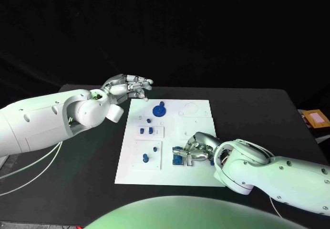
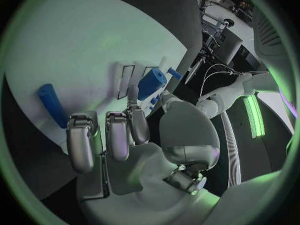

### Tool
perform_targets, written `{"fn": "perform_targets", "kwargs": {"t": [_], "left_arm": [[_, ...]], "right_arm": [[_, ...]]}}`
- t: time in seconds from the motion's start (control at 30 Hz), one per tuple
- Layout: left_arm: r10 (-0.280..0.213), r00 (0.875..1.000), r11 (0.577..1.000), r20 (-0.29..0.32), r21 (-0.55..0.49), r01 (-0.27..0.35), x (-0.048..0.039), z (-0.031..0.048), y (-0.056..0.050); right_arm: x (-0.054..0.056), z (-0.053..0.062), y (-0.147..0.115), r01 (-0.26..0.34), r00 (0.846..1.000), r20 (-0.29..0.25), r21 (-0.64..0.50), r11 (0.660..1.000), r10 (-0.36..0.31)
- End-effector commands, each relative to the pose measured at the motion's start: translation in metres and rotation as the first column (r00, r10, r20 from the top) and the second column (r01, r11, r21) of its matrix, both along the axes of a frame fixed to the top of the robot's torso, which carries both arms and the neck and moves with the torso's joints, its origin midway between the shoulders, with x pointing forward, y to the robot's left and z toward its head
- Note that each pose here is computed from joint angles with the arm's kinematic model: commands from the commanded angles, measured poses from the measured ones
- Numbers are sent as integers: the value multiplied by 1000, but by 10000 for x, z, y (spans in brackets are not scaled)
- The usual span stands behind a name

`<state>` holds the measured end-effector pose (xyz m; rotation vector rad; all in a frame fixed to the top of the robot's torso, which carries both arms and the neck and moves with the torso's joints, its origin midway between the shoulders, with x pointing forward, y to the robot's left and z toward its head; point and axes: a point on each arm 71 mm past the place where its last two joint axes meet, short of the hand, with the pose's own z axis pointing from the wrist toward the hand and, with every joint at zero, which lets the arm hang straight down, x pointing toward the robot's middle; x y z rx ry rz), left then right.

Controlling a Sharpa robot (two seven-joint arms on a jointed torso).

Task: Assemble the parts on the task board

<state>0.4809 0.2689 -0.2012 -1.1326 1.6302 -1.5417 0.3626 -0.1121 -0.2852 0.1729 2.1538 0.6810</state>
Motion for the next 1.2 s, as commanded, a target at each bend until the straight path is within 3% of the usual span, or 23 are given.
{"fn": "perform_targets", "kwargs": {"t": [0.03, 0.53, 0.97, 1.2], "left_arm": [[-14, 1000, 1000, 0, -13, 14, -7, 11, -22], [-11, 1000, 1000, 1, -12, 11, -7, 12, -2], [-13, 1000, 1000, 2, -13, 13, -3, 10, -9], [-13, 1000, 1000, 1, -13, 13, -3, 9, -7]], "right_arm": [[-21, 20, 5, -17, 999, 28, -12, 1000, 17], [-159, 102, -102, -77, 997, 25, 7, 997, 77], [-124, 59, -58, -92, 996, 18, -24, 995, 93], [-38, 7, -120, -68, 997, 26, -44, 997, 69]]}}
